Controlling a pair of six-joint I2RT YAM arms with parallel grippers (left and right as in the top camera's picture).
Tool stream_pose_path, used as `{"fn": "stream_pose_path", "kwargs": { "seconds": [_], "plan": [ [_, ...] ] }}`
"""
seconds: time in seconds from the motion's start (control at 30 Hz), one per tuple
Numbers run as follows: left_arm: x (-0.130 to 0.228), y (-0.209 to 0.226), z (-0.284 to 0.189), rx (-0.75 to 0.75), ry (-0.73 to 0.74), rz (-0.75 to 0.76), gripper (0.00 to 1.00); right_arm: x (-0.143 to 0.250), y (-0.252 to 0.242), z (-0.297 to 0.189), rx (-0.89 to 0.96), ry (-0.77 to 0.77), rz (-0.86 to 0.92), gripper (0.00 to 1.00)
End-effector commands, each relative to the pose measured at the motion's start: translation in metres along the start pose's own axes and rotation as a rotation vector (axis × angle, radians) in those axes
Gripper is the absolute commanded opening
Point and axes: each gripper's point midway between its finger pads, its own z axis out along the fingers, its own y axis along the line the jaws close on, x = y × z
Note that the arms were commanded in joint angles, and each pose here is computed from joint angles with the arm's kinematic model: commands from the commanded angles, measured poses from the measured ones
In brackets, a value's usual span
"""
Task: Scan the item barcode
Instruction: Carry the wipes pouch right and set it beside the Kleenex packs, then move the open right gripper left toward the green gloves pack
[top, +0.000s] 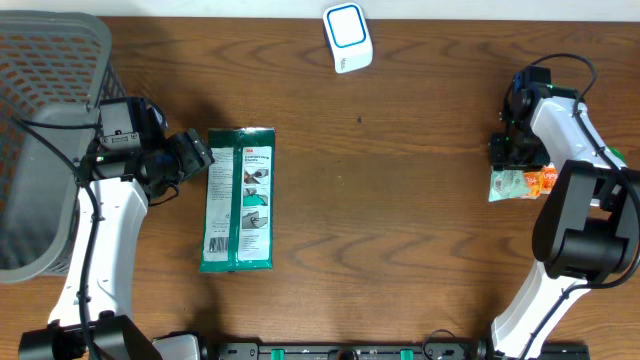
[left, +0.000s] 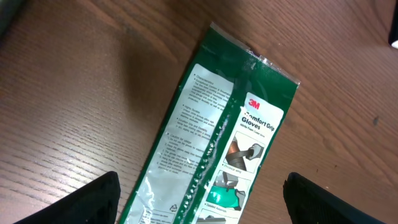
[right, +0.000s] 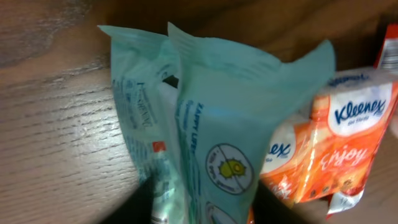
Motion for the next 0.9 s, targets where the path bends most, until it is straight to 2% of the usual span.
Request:
{"fn": "stream_pose_path", "kwargs": {
  "seconds": [0.0, 0.13, 0.43, 0.6, 0.7, 0.77, 0.8, 0.83, 0.87],
  "plan": [
    [-0.007, -0.003, -0.007, 0.003, -0.027, 0.005, 0.85, 0.003, -0.006, 0.003, 0.013, 0.008, 0.013, 0.89],
    [-0.007, -0.003, -0.007, 0.003, -0.027, 0.005, 0.85, -0.004, -0.001, -0.005, 0.004, -0.020, 0.009, 0.99],
    [-0.007, -0.003, -0.007, 0.003, -0.027, 0.005, 0.85, -0.016, 0.024, -0.060, -0.088, -0.082, -0.043, 0.99],
    [-0.007, -0.003, -0.007, 0.007, -0.026, 0.005, 0.85, -0.023, 0.067, -0.115, -0.358, -0.205, -0.016, 0.99],
    [-0.007, -0.003, -0.007, 0.007, -0.026, 0.005, 0.85, -0.022, 0.119, -0.159, -0.718, -0.253, -0.065, 0.99],
    [-0.004, -0.002, -0.007, 0.002, -0.014, 0.006, 0.85, -0.015, 0.141, -0.172, -0.862, -0.234, -0.095, 0.98],
    [0.004, 0.002, -0.007, -0.013, 0.019, -0.001, 0.98, -0.010, 0.150, -0.173, -0.889, -0.216, -0.108, 0.94],
    [0.011, 0.004, -0.007, -0.024, 0.047, 0.004, 0.87, -0.005, 0.156, -0.170, -0.888, -0.200, -0.120, 0.89],
    [0.018, 0.008, -0.006, -0.034, 0.073, 0.011, 0.51, 0.000, 0.164, -0.167, -0.890, -0.184, -0.137, 0.87]
  ]
}}
